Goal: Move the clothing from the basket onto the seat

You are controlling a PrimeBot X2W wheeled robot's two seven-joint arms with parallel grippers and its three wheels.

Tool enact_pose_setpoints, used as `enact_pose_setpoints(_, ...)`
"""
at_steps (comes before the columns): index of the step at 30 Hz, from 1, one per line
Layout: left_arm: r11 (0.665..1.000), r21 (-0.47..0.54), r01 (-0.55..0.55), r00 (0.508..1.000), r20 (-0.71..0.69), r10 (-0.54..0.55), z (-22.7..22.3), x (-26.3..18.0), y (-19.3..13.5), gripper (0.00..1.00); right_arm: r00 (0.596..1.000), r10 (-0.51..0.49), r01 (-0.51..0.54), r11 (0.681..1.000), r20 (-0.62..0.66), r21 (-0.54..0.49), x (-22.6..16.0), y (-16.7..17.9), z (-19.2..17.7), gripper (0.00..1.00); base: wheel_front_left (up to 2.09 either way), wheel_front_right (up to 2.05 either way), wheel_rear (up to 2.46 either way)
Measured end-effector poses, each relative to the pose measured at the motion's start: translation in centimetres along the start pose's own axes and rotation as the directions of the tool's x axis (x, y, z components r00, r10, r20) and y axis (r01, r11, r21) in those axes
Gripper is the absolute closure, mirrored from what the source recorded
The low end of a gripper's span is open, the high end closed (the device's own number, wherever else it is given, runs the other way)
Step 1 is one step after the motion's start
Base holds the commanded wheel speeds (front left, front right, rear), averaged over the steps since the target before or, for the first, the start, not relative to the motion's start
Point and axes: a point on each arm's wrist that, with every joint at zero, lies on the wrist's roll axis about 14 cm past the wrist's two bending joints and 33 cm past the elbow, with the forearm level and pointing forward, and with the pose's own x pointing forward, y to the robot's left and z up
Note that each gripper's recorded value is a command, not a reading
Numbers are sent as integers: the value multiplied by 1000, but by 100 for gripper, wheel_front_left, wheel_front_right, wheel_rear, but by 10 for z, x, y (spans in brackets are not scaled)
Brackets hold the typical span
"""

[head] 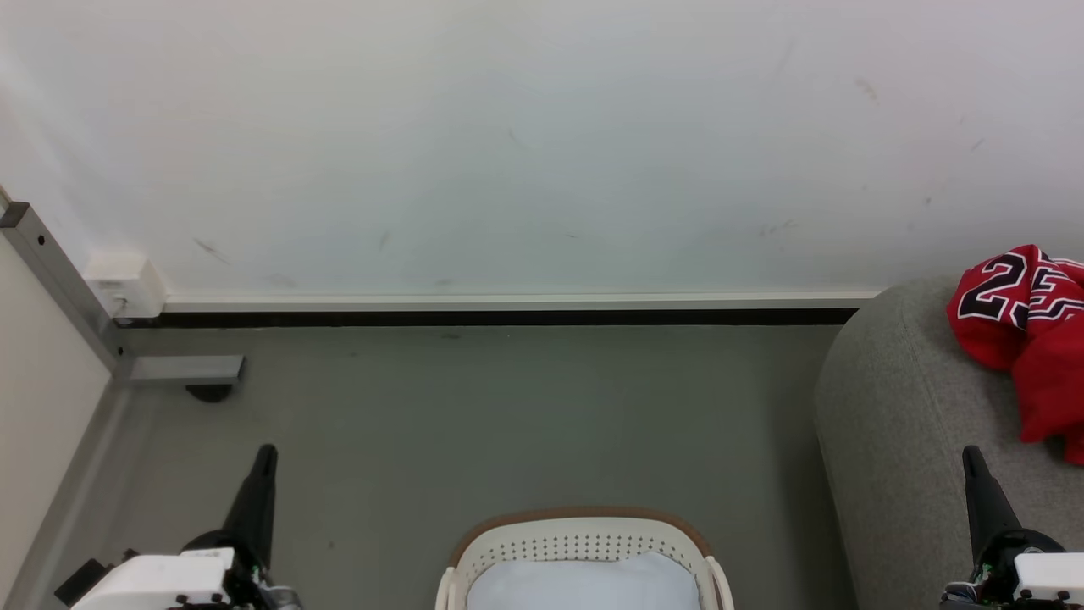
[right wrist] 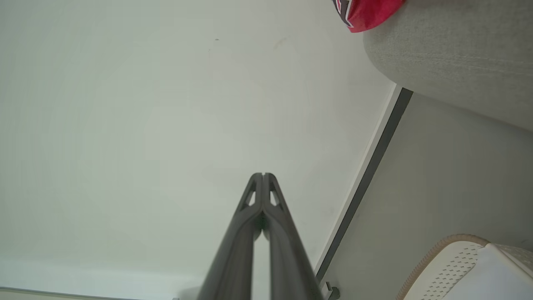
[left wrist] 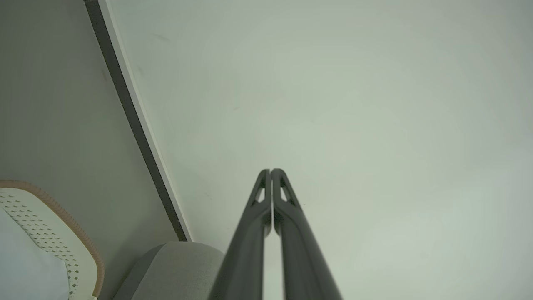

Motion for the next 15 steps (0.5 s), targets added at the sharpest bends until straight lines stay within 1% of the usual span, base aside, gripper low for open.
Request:
enact_pose_setpoints(9, 998, -57, 19, 1000, -4, -19, 1, 2, -4, 100, 1000, 12, -11, 998, -6, 58, 2, 3, -1, 100, 0, 0, 0)
enact_pose_setpoints(15, 998, -59, 20, 1000, -4, -20, 1, 2, -4, 100, 1000, 15, -14, 998, -9, 58, 2, 4, -1, 100, 0, 0, 0)
